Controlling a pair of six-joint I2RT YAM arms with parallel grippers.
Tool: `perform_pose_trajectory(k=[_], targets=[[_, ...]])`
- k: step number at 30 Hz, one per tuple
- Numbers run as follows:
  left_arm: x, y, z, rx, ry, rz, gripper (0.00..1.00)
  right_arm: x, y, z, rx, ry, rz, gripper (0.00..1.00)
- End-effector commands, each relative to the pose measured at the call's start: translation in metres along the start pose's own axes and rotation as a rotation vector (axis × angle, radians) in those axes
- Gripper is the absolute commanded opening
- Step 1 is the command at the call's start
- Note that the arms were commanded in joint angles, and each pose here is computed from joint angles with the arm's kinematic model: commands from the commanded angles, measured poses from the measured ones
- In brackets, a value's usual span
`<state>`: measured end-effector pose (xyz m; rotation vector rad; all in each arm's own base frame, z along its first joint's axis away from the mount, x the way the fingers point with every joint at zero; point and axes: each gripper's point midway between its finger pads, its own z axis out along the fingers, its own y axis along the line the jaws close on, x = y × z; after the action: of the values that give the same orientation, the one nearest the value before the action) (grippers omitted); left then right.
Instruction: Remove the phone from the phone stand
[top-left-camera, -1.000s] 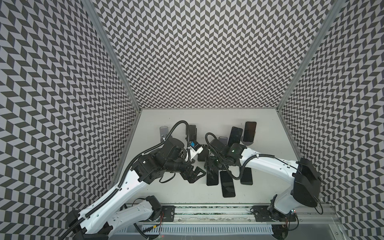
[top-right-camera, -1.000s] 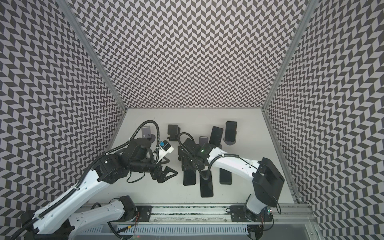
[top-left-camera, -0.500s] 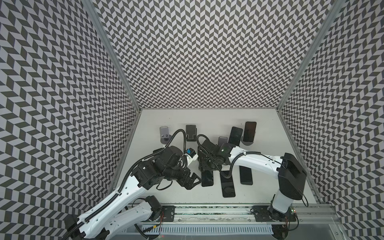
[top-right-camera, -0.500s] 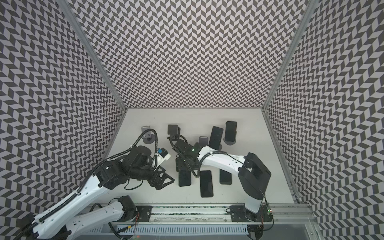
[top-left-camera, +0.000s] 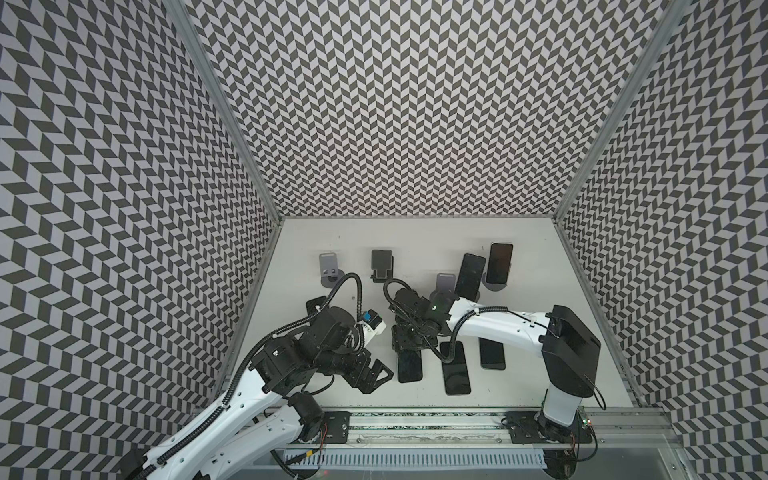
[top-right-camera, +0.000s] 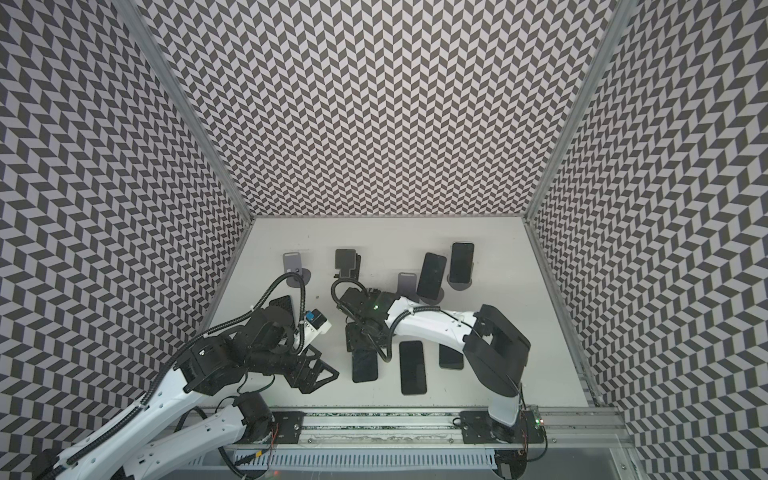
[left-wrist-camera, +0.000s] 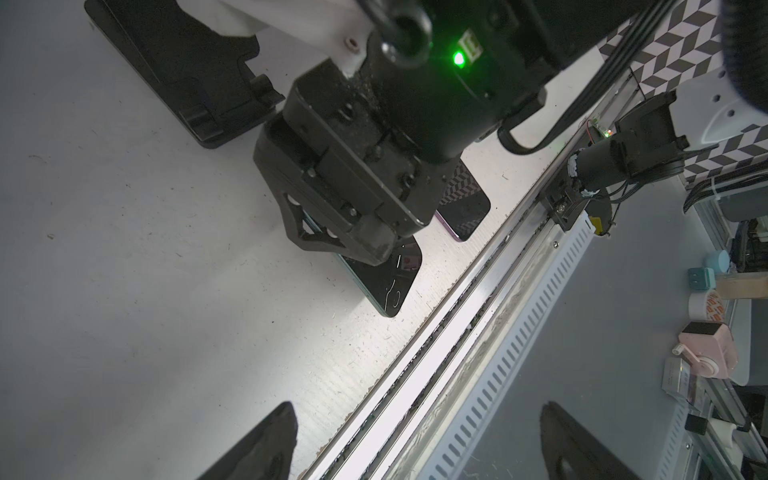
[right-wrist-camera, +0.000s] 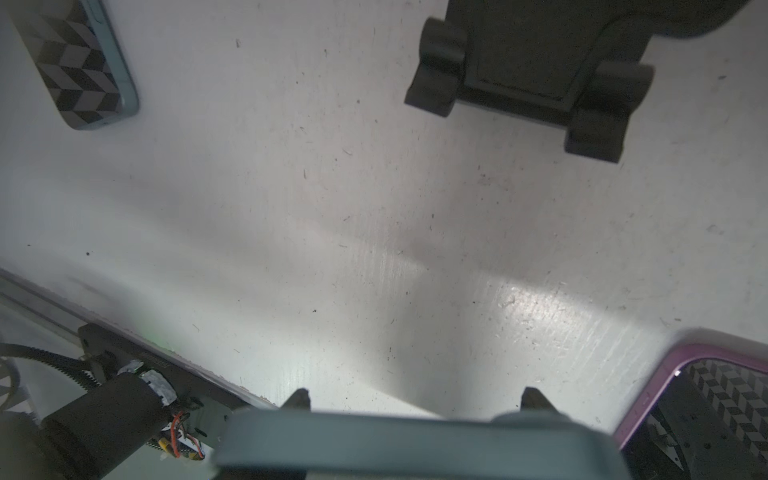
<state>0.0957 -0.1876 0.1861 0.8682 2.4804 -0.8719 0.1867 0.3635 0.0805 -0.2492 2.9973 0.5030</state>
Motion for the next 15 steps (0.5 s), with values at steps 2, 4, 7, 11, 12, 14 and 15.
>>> perform_pose_trajectory(k=[2, 4, 7, 11, 12, 14, 15], targets=[[0.004, -0.001, -0.001, 0.005, 0.006, 0.013, 0.91, 0.003, 0.010, 0.007, -0.026, -0.004, 0.042, 0.63], [0.005, -0.001, -0.002, 0.007, 0.000, 0.017, 0.91, 0.006, 0.011, 0.009, -0.021, -0.007, 0.047, 0.64], [0.005, 0.000, -0.004, -0.001, -0.014, 0.026, 0.91, 0.009, 0.011, 0.014, -0.003, -0.001, 0.061, 0.64], [0.005, 0.000, -0.008, -0.004, -0.039, 0.035, 0.91, 0.014, 0.009, 0.019, 0.026, 0.013, 0.070, 0.64], [0.005, 0.000, -0.009, -0.002, -0.047, 0.040, 0.91, 0.015, 0.010, 0.021, 0.028, 0.015, 0.069, 0.64], [0.006, -0.001, -0.012, 0.002, -0.059, 0.046, 0.91, 0.017, 0.009, 0.023, 0.036, 0.016, 0.071, 0.64], [0.006, -0.001, -0.013, 0.001, -0.065, 0.046, 0.91, 0.018, 0.009, 0.024, 0.039, 0.017, 0.071, 0.64]])
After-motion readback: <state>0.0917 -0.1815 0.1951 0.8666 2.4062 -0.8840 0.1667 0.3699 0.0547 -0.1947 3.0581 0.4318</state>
